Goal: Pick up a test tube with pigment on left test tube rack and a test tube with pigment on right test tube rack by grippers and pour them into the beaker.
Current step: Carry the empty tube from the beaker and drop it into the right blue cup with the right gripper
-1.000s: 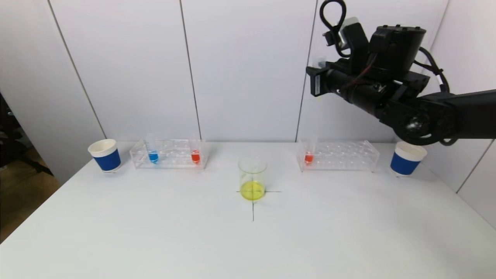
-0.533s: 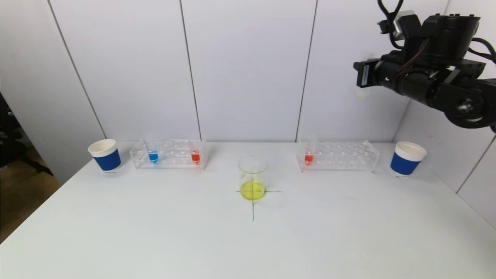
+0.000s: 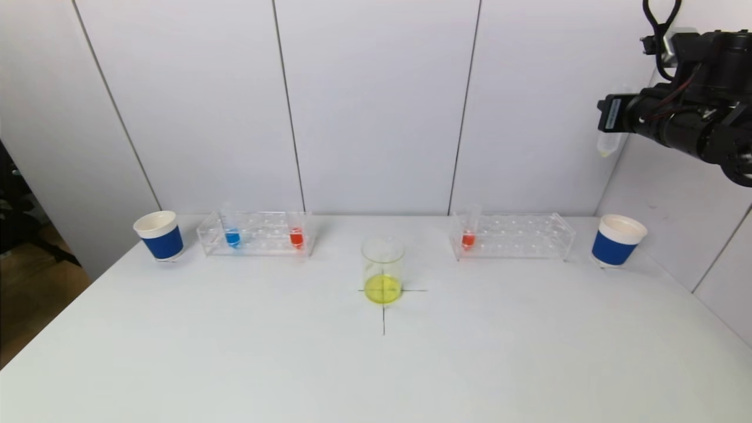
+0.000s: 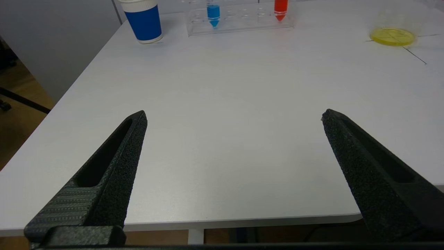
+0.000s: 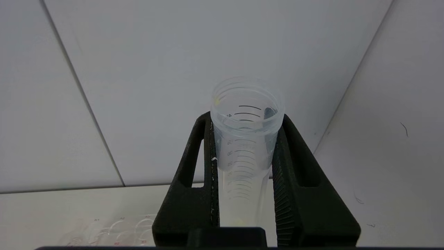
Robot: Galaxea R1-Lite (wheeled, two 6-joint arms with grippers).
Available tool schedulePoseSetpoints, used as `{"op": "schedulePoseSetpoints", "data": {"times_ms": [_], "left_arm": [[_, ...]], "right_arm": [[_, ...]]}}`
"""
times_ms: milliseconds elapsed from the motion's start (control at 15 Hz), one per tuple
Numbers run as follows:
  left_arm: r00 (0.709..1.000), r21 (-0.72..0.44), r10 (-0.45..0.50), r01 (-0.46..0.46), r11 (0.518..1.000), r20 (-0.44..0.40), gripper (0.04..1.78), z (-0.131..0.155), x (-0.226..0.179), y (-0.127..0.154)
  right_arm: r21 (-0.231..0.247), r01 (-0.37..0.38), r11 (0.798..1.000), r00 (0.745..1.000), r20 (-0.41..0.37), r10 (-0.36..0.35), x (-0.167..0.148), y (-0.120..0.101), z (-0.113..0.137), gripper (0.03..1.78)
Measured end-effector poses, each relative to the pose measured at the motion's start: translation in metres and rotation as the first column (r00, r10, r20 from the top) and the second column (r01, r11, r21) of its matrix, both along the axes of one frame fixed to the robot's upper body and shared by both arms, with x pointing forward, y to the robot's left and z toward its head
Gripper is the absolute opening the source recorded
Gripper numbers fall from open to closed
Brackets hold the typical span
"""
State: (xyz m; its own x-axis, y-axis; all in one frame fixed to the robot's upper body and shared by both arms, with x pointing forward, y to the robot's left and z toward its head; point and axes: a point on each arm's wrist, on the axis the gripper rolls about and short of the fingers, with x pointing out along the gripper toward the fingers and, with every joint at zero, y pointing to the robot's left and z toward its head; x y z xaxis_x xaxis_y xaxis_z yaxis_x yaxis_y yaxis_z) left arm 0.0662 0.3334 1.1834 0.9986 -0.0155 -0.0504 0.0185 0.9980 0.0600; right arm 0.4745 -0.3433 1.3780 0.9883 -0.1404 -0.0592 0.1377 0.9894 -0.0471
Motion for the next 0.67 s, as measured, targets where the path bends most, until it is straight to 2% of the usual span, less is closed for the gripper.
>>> {"op": "schedulePoseSetpoints", "data": {"times_ms": [400,667], "left_arm": [[1.0,0.0,-0.001,0.001,1.0,0.0,1.76,0.0,0.0,0.0],[1.0,0.0,0.0,0.0,1.0,0.0,1.76,0.0,0.0,0.0]], "right_arm": [[0.048,0.114,0.992,0.993,-0.032,-0.113,0.01,-0.048,-0.019,0.5],[0.064,0.163,0.985,0.984,-0.085,-0.157,0.017,-0.068,-0.042,0.5]]}}
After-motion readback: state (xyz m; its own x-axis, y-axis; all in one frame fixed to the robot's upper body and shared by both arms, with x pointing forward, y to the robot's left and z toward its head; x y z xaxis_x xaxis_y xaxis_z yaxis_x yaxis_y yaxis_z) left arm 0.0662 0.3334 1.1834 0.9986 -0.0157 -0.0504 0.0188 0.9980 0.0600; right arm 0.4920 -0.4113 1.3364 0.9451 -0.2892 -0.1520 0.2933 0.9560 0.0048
